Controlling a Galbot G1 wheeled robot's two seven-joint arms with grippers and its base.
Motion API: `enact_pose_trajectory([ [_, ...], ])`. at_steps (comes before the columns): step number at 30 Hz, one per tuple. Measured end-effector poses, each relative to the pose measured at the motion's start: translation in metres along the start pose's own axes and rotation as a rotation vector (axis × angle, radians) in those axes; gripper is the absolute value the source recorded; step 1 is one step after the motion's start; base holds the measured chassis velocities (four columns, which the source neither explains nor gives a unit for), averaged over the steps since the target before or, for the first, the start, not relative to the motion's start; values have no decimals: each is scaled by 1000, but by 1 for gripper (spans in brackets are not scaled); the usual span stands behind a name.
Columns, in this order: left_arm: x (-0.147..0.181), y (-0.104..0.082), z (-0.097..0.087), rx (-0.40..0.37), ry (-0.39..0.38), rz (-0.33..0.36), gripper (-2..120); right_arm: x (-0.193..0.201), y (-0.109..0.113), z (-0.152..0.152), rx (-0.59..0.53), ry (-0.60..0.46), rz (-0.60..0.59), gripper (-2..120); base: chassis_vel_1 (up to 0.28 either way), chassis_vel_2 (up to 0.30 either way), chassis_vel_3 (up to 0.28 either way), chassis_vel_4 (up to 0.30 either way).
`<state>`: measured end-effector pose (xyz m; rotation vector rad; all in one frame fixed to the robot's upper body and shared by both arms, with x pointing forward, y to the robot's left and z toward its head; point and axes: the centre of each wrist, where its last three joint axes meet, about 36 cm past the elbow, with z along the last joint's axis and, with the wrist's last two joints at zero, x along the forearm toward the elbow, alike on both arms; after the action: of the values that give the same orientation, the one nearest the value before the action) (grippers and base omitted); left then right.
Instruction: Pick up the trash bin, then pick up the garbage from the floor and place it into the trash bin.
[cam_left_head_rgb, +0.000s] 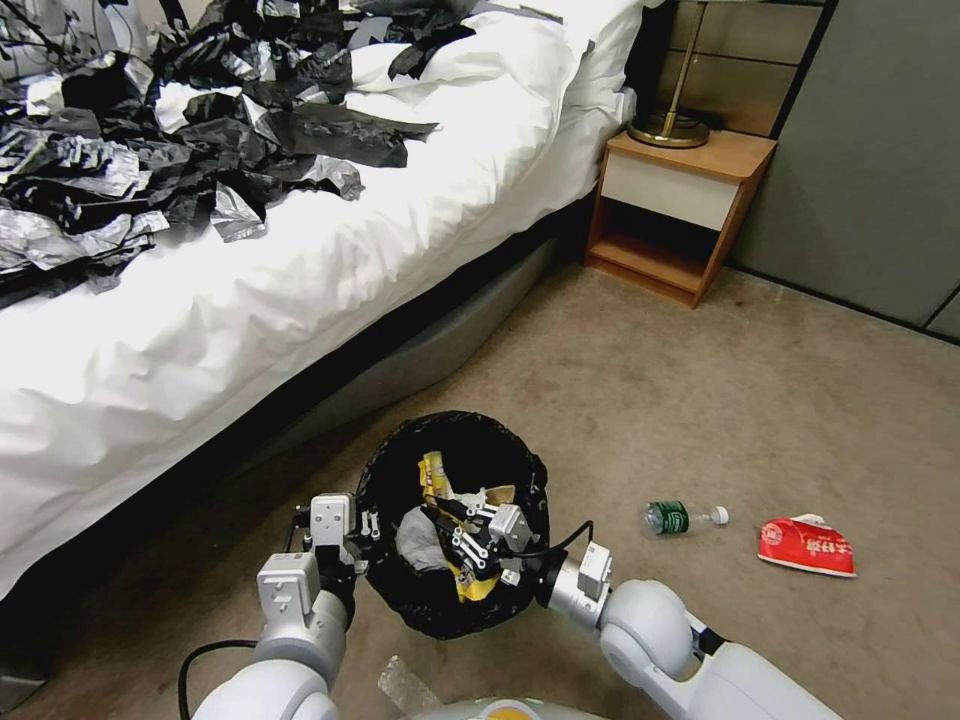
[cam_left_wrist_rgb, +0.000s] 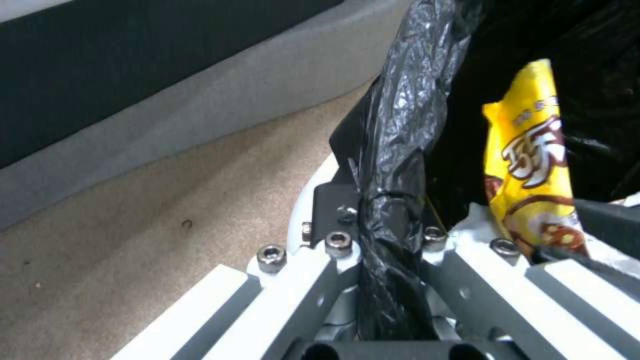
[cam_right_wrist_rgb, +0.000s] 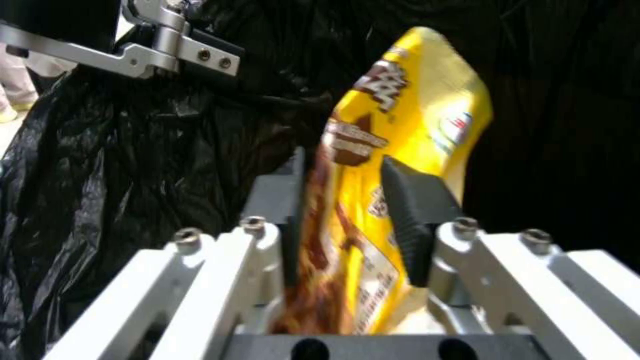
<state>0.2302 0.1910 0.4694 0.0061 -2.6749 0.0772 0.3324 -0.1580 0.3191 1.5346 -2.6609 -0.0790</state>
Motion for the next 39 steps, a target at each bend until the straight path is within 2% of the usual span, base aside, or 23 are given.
enact_pose_trajectory([
  [2, 0, 0, 0, 0, -1, 0, 0, 1, 0, -1, 3, 1, 1, 34, 0, 0, 0, 0],
  [5, 1, -1, -2, 2, -4, 4, 0, 4, -3, -3, 13, 2, 6, 52, 0, 0, 0, 0],
  [6, 1, -1, -2, 2, -4, 4, 0, 4, -3, -3, 13, 2, 6, 52, 0, 0, 0, 0],
  [8, 2, -1, -2, 3, -2, 5, 0, 5, -5, -4, 17, 1, 11, 61, 0, 0, 0, 0],
  [9, 2, -1, -2, 3, -2, 5, 0, 5, -5, -4, 17, 1, 11, 61, 0, 0, 0, 0],
  [12, 4, -1, -1, 2, 0, 4, 0, 3, -9, -8, 25, -6, 16, 76, 0, 0, 0, 0],
  [13, 4, -1, -1, 2, 0, 4, 0, 3, -9, -8, 25, -6, 16, 76, 0, 0, 0, 0],
  [16, 5, -3, 0, 4, 6, 10, 0, 1, -12, -11, 35, -12, 16, 89, 0, 0, 0, 0],
  [17, 5, -3, 0, 4, 6, 10, 0, 1, -12, -11, 35, -12, 16, 89, 0, 0, 0, 0],
  [18, 5, -4, 0, 6, 8, 13, 0, 0, -14, -12, 39, -13, 16, 96, 0, 0, 0, 0],
  [20, 5, -5, 1, 7, 10, 16, 0, -1, -17, -14, 46, -15, 16, 100, 0, 0, 0, 0],
  [27, 5, -4, 1, 8, 14, 19, 0, -4, -23, -24, 63, -38, 18, 100, 0, 0, 0, 0],
  [34, 1, -2, 4, 15, 75, 28, 0, -1, -33, -75, 119, -149, 32, 100, 0, 0, 0, 0],
  [38, 0, -1, 3, 15, 80, 26, 0, 2, -34, -85, 131, -170, 38, 100, 0, 0, 0, 0],
  [39, -1, 0, 3, 15, 85, 24, 0, 8, -35, -96, 146, -194, 49, 100, 0, 0, 0, 0],
])
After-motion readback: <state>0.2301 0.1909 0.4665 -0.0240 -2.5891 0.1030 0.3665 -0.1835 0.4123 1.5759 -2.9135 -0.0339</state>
